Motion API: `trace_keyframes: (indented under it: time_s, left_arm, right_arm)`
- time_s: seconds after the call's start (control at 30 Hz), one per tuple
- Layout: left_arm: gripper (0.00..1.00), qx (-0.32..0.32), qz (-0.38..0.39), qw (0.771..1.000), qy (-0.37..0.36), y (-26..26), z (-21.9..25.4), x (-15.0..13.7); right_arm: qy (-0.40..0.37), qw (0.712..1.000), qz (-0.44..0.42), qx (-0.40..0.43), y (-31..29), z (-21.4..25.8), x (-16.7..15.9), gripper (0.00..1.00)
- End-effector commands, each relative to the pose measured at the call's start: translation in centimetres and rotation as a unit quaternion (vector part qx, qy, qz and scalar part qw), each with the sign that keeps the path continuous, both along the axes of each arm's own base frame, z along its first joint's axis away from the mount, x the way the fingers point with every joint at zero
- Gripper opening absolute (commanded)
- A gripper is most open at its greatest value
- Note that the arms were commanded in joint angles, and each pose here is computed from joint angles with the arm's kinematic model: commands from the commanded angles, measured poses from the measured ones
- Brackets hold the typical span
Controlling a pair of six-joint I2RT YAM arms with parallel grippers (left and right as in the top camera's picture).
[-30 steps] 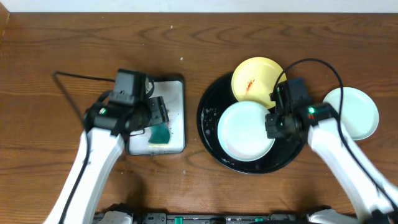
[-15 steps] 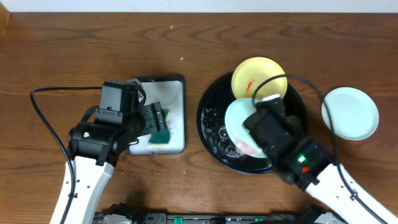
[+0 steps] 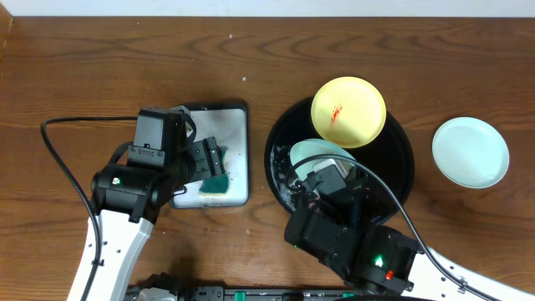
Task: Clean dirty plates on tray and stack at the side
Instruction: 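Tilt the gripped green plate upright with right gripper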
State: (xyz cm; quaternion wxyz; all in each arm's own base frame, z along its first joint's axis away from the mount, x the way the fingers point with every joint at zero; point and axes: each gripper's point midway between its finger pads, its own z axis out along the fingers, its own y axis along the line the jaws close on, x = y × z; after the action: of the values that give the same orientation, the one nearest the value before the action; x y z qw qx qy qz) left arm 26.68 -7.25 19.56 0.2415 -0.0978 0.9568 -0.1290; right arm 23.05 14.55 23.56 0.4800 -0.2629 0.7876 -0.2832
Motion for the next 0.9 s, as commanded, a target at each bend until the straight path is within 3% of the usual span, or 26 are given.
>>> trace_keyframes:
  time_s: [0.0, 0.87]
  left_arm:
    - [0.84, 0.0, 0.001, 1.0, -0.008, 0.07, 0.68, 0.16]
    - [0.84, 0.0, 0.001, 1.0, -0.008, 0.07, 0.68, 0.16]
  right_arm:
    - [-0.037, 0.999, -0.005, -0.021, -0.39, 1.64, 0.03, 0.01]
    - [-0.046, 0.998, -0.02, -0.039, -1.27, 2.07, 0.47, 0.01]
